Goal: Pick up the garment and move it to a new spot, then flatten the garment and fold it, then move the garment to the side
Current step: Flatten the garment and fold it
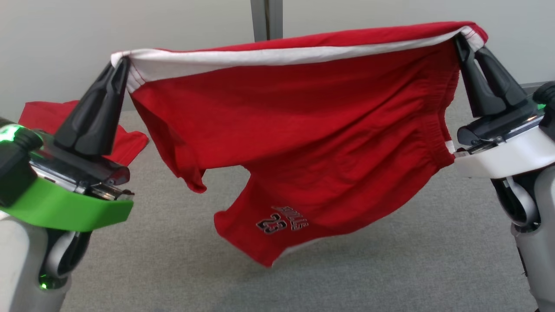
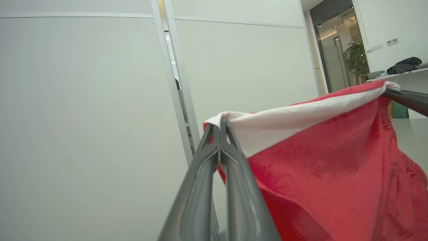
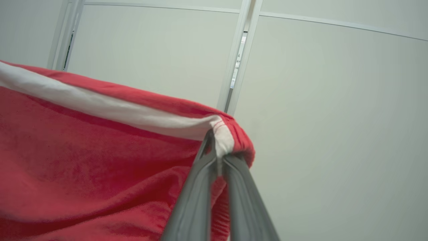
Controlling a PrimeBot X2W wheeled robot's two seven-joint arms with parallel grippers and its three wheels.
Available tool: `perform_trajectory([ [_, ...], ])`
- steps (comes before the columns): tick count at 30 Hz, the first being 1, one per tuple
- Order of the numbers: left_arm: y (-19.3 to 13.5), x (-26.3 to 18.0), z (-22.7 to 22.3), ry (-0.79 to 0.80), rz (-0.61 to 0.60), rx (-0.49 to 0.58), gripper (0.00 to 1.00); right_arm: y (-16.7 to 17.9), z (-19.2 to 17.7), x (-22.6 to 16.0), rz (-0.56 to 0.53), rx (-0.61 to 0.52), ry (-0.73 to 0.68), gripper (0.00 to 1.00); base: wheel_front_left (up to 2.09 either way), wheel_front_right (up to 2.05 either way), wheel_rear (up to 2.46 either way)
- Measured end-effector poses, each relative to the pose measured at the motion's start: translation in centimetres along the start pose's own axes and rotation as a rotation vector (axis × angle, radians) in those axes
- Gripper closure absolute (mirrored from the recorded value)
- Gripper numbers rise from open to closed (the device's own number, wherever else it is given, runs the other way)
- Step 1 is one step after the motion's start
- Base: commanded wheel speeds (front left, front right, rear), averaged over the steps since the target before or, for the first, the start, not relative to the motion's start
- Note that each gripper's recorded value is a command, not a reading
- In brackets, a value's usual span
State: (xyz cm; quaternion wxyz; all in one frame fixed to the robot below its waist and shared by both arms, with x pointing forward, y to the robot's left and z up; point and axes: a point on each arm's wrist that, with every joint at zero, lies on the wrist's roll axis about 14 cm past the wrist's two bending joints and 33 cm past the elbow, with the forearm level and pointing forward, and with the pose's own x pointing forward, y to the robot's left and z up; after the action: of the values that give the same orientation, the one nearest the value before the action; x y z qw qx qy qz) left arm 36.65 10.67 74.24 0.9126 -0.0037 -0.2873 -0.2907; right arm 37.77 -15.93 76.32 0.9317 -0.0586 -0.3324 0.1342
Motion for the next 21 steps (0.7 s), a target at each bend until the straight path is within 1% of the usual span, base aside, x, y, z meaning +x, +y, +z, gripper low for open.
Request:
perform_trajectory([
  [3, 0.2, 0.8, 1.7, -0.018, -0.020, 0.038, 1.00, 0.1, 1.6, 0.3, 0.005, -0.012, -0.020, 1.00, 0.00, 0.00, 0.00],
  [6, 0.5, 1.4, 1.9, -0.007, -0.029, 0.053, 1.00, 0.0, 1.9, 0.5, 0.000, 0.000, -0.014, 1.00, 0.00, 0.00, 0.00],
  [8, 0.8, 1.8, 1.3, 0.018, -0.030, 0.053, 1.00, 0.2, 1.1, 0.7, -0.007, 0.046, 0.014, 1.00, 0.00, 0.00, 0.00],
  [10, 1.2, 2.3, 0.0, 0.057, -0.032, 0.043, 1.00, 0.6, -0.1, 1.2, 0.007, 0.057, 0.055, 1.00, 0.00, 0.00, 0.00],
  [13, 2.1, 3.3, -2.0, 0.101, -0.027, 0.024, 1.00, 1.9, -2.0, 2.6, 0.042, 0.118, 0.098, 1.00, 0.00, 0.00, 0.00],
  [15, 3.2, 4.2, -3.3, 0.119, -0.014, 0.020, 1.00, 2.4, -3.4, 3.9, 0.062, 0.132, 0.122, 1.00, 0.00, 0.00, 0.00],
  [18, 5.0, 6.3, -5.5, 0.145, -0.001, 0.017, 1.00, 2.7, -5.4, 7.1, 0.084, 0.142, 0.124, 1.00, 0.00, 0.00, 0.00],
  [21, 7.2, 8.9, -7.2, 0.150, 0.021, 0.032, 1.00, 2.0, -7.1, 10.7, 0.076, 0.108, 0.105, 1.00, 0.00, 0.00, 0.00],
])
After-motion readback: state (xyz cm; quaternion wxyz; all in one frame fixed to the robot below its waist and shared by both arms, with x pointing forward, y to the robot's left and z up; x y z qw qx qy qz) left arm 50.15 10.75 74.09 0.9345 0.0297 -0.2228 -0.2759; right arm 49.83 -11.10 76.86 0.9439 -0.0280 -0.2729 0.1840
